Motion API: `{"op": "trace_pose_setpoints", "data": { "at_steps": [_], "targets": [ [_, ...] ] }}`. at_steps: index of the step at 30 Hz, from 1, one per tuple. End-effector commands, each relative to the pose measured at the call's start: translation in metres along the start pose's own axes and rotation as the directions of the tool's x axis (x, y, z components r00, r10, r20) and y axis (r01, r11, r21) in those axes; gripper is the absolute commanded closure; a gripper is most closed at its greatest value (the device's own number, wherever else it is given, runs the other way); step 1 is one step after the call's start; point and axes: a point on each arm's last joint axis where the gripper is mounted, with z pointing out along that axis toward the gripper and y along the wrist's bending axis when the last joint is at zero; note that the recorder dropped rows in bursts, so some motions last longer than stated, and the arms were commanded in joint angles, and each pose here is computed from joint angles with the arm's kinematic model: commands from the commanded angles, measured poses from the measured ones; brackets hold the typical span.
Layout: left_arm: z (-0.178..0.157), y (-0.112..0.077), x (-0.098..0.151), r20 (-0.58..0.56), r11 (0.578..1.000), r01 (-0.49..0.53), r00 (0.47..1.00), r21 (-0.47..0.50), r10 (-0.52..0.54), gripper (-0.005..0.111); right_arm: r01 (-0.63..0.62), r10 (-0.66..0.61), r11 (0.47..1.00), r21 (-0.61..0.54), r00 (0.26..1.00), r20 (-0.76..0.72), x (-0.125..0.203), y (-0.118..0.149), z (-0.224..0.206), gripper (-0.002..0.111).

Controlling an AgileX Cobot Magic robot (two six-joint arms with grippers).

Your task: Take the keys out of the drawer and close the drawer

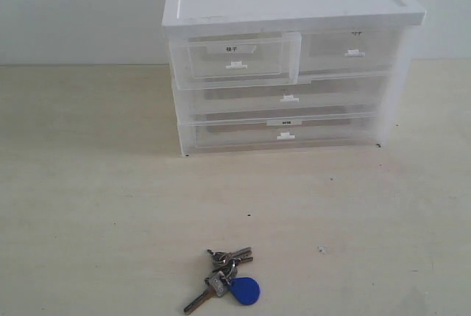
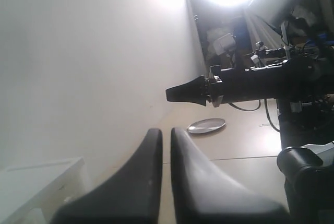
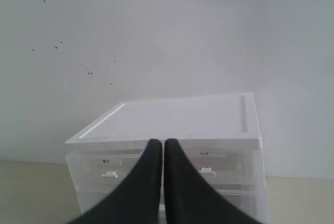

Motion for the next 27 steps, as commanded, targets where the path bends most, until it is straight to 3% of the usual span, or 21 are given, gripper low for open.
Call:
{"op": "trace_pose_setpoints", "data": {
  "at_steps": [1, 6, 10, 12, 16, 20, 23, 27],
  "targets": [
    [0.000, -0.001, 0.002, -0.004, 1.000, 0.003, 1.000, 0.006, -0.003, 0.102, 0.000, 0.000, 1.000, 0.005, 1.000, 0.002, 0.001, 0.000, -0.001, 0.108],
    [-0.001, -0.002, 0.001, -0.002, 1.000, 0.003, 1.000, 0.016, -0.003, 0.102, 0.000, 0.000, 1.000, 0.005, 1.000, 0.002, 0.001, 0.000, -0.001, 0.108],
    [-0.001, 0.000, -0.003, 0.060, 0.995, 0.096, 0.994, 0.000, -0.096, 0.102, 0.002, -0.002, 1.000, 0.006, 1.000, 0.004, 0.001, -0.001, -0.001, 0.108],
    [-0.004, 0.006, -0.008, 0.115, 0.994, 0.083, 0.991, -0.072, -0.074, 0.102, 0.002, -0.002, 1.000, 0.005, 1.000, 0.003, 0.001, -0.001, -0.001, 0.108],
    [-0.014, 0.023, -0.001, 0.206, 0.919, 0.287, 0.950, -0.272, -0.236, 0.102, 0.000, 0.000, 1.000, 0.005, 1.000, 0.003, 0.001, -0.001, -0.001, 0.108],
    [-0.024, 0.029, 0.030, 0.053, 0.869, 0.227, 0.972, -0.441, -0.227, 0.102, 0.000, 0.000, 1.000, 0.005, 1.000, 0.003, 0.001, -0.001, -0.001, 0.108],
    [-0.027, 0.028, 0.055, -0.092, 0.863, 0.127, 0.976, -0.488, -0.195, 0.102, 0.002, -0.002, 1.000, 0.005, 1.000, 0.003, 0.001, -0.001, -0.001, 0.108],
    [-0.032, 0.030, 0.081, -0.180, 0.829, 0.058, 0.965, -0.556, -0.189, 0.102, 0.002, -0.002, 1.000, 0.005, 1.000, 0.003, 0.001, -0.001, -0.001, 0.108]
  ]
}}
